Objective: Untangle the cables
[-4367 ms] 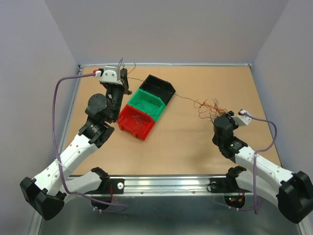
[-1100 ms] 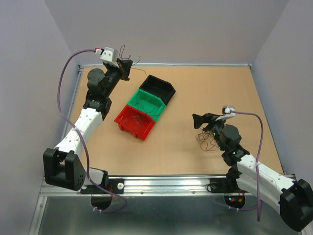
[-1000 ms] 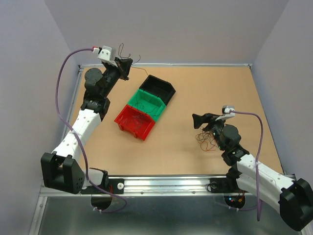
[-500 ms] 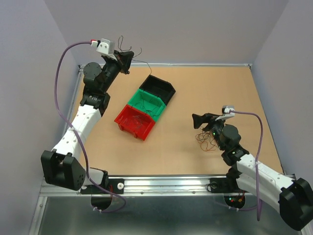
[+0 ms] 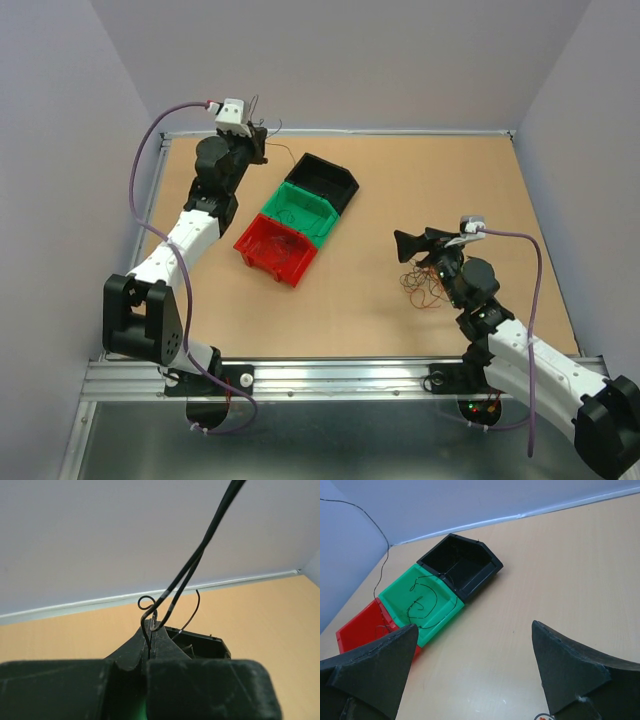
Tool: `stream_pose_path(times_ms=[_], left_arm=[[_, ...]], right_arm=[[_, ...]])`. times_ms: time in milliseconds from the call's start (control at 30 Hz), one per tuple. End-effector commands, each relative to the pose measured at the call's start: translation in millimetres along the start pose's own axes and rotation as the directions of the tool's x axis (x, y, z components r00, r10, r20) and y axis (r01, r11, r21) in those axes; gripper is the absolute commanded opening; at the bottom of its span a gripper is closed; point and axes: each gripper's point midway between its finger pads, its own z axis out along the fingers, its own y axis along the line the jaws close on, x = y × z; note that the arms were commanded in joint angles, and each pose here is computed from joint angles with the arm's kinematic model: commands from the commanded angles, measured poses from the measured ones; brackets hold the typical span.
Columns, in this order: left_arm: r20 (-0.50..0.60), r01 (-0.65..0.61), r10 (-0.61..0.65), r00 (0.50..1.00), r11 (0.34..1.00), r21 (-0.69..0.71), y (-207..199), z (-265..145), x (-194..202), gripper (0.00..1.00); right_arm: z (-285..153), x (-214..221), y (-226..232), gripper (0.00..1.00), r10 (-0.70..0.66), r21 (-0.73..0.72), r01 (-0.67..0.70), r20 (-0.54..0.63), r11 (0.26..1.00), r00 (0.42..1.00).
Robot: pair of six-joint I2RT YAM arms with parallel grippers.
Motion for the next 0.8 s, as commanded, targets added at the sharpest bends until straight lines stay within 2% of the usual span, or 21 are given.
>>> stream_pose_path(times_ms=[0, 233, 467, 600, 767], left_arm=[[0.154, -0.026, 0.034, 0.987, 0.998, -0.051, 5, -2, -52, 0.0], [0.245, 0.01, -0.028, 0.969, 0.997, 0.075, -26, -20, -114, 0.0], [0.294, 0.01, -0.05, 0.954, 0.99, 0.138, -43, -35, -148, 0.0], [0.296, 0.004, -0.046, 0.954, 0.99, 0.14, -43, -29, -149, 0.0], [0.282, -0.012, -0.027, 0.959, 0.991, 0.136, -38, -12, -125, 0.0]], right_arm=[[1, -15, 7, 1.0, 0.001, -0.036, 0.001, 0.057, 0.999, 0.998], [3, -14, 11, 1.0, 0.011, -0.05, -0.008, 0.048, 0.999, 0.999], [7, -12, 14, 1.0, 0.017, -0.061, -0.015, 0.038, 0.998, 0.999], [8, -12, 15, 1.0, 0.018, -0.064, -0.016, 0.037, 0.998, 0.999], [8, -12, 17, 1.0, 0.019, -0.075, -0.016, 0.035, 0.997, 0.999]])
